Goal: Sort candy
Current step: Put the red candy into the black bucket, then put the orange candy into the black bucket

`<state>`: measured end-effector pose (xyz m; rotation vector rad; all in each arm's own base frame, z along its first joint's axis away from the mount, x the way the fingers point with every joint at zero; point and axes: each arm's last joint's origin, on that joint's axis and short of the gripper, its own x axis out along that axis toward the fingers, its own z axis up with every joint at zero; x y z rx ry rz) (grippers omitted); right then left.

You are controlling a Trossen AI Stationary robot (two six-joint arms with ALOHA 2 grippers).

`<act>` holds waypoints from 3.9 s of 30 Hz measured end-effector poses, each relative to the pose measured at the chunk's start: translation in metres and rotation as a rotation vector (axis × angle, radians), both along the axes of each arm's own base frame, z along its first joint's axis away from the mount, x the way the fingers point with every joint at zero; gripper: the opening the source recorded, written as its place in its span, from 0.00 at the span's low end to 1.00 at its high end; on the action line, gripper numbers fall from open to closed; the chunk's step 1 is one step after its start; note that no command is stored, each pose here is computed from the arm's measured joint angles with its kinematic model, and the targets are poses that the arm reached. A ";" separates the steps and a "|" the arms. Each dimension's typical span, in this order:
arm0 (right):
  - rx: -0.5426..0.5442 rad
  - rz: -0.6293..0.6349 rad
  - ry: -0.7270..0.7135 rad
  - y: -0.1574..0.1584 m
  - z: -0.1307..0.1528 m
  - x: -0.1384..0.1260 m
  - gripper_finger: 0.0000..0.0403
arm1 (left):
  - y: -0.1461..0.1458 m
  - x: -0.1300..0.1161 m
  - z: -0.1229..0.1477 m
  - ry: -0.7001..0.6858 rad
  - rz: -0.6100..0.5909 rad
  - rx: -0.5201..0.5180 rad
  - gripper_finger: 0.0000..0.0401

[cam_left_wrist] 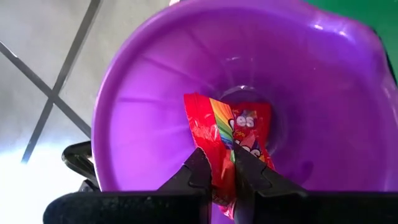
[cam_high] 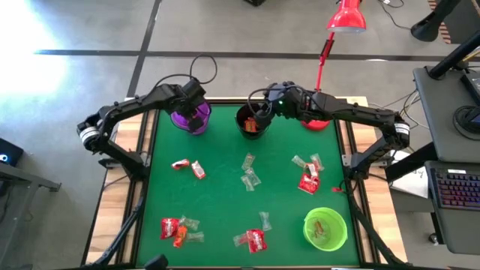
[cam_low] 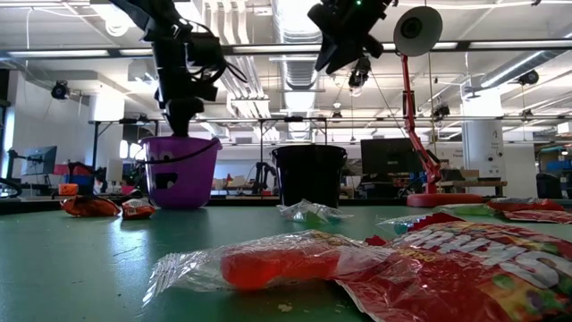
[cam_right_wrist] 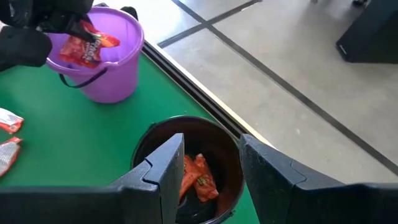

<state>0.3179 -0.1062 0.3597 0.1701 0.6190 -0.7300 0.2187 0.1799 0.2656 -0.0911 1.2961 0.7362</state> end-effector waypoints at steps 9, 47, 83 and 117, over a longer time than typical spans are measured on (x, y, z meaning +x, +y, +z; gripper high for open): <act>0.039 -0.010 0.091 0.006 0.003 -0.019 0.37 | 0.003 0.004 0.014 -0.044 0.001 0.035 0.18; 0.719 -0.436 0.484 0.065 -0.076 -0.117 0.37 | -0.024 0.021 0.087 -0.335 -0.228 -0.227 0.31; 0.798 -0.562 0.513 0.113 -0.197 -0.132 0.37 | -0.047 0.031 0.087 -0.315 -0.315 -0.261 0.31; 0.785 -0.410 0.286 0.112 -0.151 -0.099 0.05 | -0.041 0.044 0.095 -0.408 -0.442 -0.123 0.31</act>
